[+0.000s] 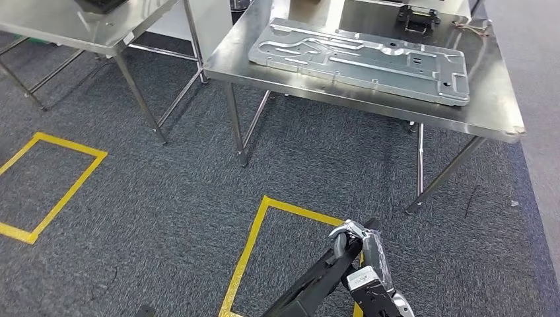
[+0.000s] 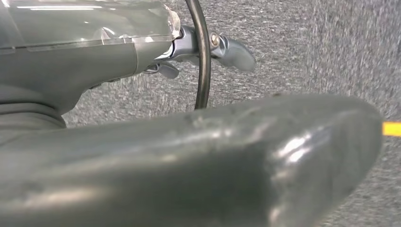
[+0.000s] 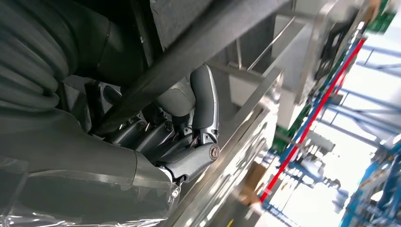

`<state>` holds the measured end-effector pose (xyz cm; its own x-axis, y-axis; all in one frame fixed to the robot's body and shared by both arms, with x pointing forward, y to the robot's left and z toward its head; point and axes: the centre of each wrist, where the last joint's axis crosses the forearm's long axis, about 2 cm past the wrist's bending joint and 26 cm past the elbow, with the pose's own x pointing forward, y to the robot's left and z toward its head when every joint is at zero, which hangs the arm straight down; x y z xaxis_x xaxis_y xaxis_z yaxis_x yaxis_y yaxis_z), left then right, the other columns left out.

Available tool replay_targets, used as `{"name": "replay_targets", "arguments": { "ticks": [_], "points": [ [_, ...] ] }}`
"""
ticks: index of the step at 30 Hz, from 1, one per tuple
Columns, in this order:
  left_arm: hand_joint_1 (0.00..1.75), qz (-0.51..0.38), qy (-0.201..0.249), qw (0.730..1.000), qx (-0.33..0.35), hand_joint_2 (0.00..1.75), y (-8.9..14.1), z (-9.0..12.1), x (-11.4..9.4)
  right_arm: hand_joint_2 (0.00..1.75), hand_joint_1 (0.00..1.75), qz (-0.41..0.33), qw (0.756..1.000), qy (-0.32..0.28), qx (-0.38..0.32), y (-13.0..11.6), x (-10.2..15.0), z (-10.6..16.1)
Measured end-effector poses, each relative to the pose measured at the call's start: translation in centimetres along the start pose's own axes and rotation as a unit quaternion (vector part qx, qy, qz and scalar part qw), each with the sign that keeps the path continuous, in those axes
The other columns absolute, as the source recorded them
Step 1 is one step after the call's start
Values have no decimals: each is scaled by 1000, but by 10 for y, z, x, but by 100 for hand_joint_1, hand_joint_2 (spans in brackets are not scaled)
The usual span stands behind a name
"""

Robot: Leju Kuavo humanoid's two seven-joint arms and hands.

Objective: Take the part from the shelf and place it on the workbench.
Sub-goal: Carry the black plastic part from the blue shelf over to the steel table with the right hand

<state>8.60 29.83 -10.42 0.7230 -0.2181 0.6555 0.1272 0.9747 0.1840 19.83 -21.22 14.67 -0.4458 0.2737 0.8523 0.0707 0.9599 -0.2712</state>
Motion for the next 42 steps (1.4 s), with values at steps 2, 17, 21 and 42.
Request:
{"name": "replay_targets", "arguments": {
  "ticks": [2, 17, 21, 42],
  "points": [
    [0, 0, 3, 1000, 1, 0, 1, 2, -3, 175, 175, 0, 1000, 1, 1, 0, 0, 1],
    [0, 1, -3, 1000, 2, 0, 1, 3, -5, 175, 175, 44, 999, 5, -9, -1, 0, 1],
    [0, 1, -2, 1000, 0, 0, 2, 3, -5, 175, 175, 53, 999, 8, -9, -1, 0, 1],
    [0, -2, 1, 1000, -1, 0, 6, 3, -6, 175, 175, 103, 994, 22, -22, -2, 2, -7]
  ]
}}
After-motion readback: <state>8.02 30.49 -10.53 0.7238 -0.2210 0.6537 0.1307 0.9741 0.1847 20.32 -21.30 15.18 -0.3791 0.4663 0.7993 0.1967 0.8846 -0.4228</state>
